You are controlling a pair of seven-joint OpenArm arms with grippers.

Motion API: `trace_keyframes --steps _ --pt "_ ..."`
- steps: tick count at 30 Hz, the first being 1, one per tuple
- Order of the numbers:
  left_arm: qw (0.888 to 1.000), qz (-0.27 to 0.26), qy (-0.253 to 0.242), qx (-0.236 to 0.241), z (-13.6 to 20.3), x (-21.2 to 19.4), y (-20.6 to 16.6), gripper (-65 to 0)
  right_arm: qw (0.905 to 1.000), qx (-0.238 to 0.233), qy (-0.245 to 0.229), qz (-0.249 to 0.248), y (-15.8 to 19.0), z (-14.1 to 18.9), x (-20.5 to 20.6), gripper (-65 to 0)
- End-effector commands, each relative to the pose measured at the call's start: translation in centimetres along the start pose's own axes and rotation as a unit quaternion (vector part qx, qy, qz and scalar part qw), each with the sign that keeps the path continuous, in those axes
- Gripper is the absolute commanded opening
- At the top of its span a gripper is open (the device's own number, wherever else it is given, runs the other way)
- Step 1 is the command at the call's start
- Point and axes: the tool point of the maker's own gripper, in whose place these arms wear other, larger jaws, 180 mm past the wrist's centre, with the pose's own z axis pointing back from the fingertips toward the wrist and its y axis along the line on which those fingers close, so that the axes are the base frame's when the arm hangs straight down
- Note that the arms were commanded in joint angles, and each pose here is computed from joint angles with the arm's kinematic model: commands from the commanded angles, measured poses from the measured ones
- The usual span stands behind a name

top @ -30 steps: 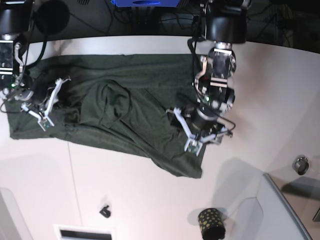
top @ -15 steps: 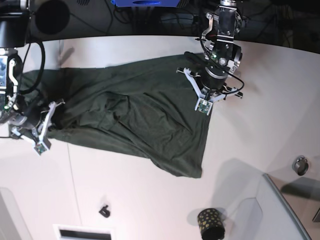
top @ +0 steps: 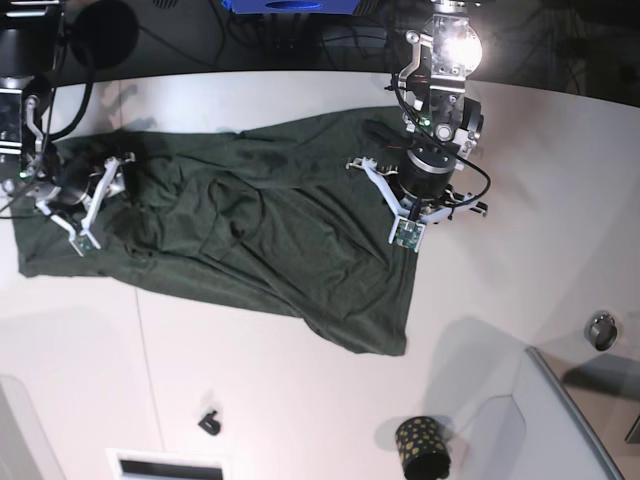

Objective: Layout the t-shirt on the table in an organized manner, then fold the t-shirt properly
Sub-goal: 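Release and move the left gripper back to the shirt corner by its base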

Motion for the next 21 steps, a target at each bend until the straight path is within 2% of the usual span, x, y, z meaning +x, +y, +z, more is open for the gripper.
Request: trace_keyframes --steps 1,6,9,12,16,20,21 --pt "1.000 0.003 -0.020 0.002 0.1 1.1 0.0 -65.0 0.9998 -0.011 -0.010 0.015 -0.6 0.9 0.6 -23.1" --pt "1.000 0.002 -0.011 -0.010 0.7 0.0 -1.2 -65.0 0.9970 -0.036 -0.052 0.044 -0.2 4.0 2.1 -21.9" --pt "1.000 0.011 -0.002 -0.019 1.0 -0.8 -2.0 -65.0 0.9944 -0.075 -0.074 0.006 -2.0 6.2 2.4 -22.2" --pt "0.997 0.060 0.003 -0.045 1.7 -2.0 -3.2 -65.0 0.9868 -0.120 -0.087 -0.064 -5.6 7.9 0.8 -22.4" --pt "0.993 0.097 0.010 -0.065 2.3 -3.7 -2.6 -65.0 0.9862 -0.124 -0.059 -0.094 -7.0 7.4 -1.9 -22.4" --pt "0.993 0.097 0.020 -0.067 2.6 -4.8 -2.1 -65.0 0.9851 -0.106 -0.053 -0.125 -7.2 5.6 -3.1 -23.3" --pt "0.994 0.088 0.029 -0.064 2.5 -5.6 -2.0 -65.0 0.9843 -0.100 -0.053 -0.136 -7.1 5.0 -3.6 -25.5"
